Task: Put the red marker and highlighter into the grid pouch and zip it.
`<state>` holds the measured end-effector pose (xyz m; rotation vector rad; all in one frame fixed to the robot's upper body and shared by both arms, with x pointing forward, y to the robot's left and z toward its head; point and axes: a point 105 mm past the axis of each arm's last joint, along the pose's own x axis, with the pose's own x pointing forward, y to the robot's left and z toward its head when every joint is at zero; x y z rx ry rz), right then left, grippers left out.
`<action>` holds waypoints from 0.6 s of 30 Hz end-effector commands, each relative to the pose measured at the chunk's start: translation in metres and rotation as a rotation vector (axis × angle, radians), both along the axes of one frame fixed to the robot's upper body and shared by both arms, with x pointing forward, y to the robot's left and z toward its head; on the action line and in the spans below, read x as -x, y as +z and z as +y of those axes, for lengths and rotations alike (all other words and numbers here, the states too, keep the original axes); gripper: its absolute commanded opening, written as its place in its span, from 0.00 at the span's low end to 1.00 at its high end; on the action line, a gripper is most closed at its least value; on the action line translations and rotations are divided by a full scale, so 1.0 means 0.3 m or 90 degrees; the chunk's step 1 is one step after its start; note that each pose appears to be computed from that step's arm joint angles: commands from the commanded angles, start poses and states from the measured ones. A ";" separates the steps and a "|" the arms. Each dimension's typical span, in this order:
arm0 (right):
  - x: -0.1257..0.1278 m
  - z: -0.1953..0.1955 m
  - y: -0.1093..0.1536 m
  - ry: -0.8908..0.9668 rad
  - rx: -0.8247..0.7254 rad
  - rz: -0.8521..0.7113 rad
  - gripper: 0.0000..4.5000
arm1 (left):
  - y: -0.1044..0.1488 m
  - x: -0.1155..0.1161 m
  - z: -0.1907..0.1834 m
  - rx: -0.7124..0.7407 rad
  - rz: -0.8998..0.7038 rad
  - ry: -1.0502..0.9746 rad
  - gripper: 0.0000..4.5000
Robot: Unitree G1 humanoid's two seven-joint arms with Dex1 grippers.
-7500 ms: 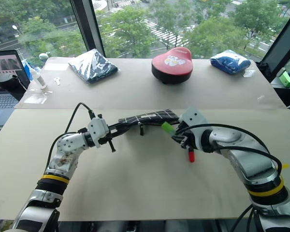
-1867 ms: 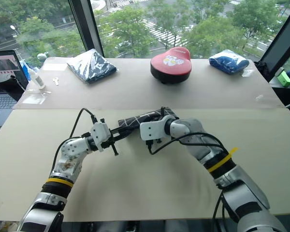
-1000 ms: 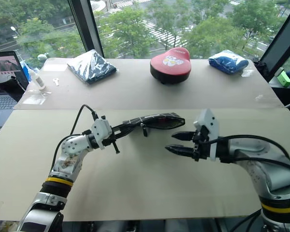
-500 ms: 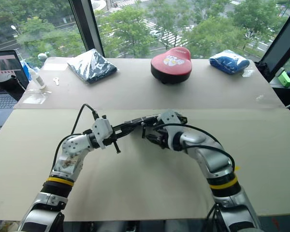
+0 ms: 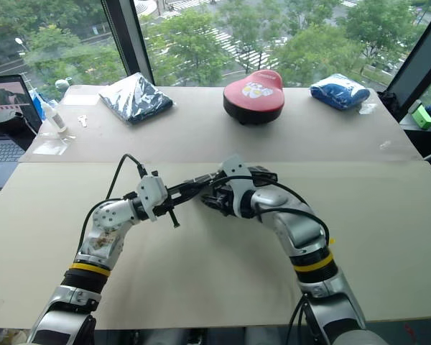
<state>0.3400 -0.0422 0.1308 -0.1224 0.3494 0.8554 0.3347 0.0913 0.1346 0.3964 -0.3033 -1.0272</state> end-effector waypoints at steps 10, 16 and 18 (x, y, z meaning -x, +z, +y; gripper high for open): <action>-0.001 -0.043 0.085 0.000 -0.019 -0.054 0.00 | 0.049 0.001 -0.018 0.015 -0.027 -0.009 0.00; 0.011 -0.113 0.069 -0.025 -0.006 -0.035 0.00 | 0.047 -0.001 -0.028 0.017 -0.028 -0.013 0.00; 0.034 -0.159 0.054 -0.020 0.018 -0.021 0.00 | 0.046 -0.002 -0.030 0.019 -0.028 -0.014 0.00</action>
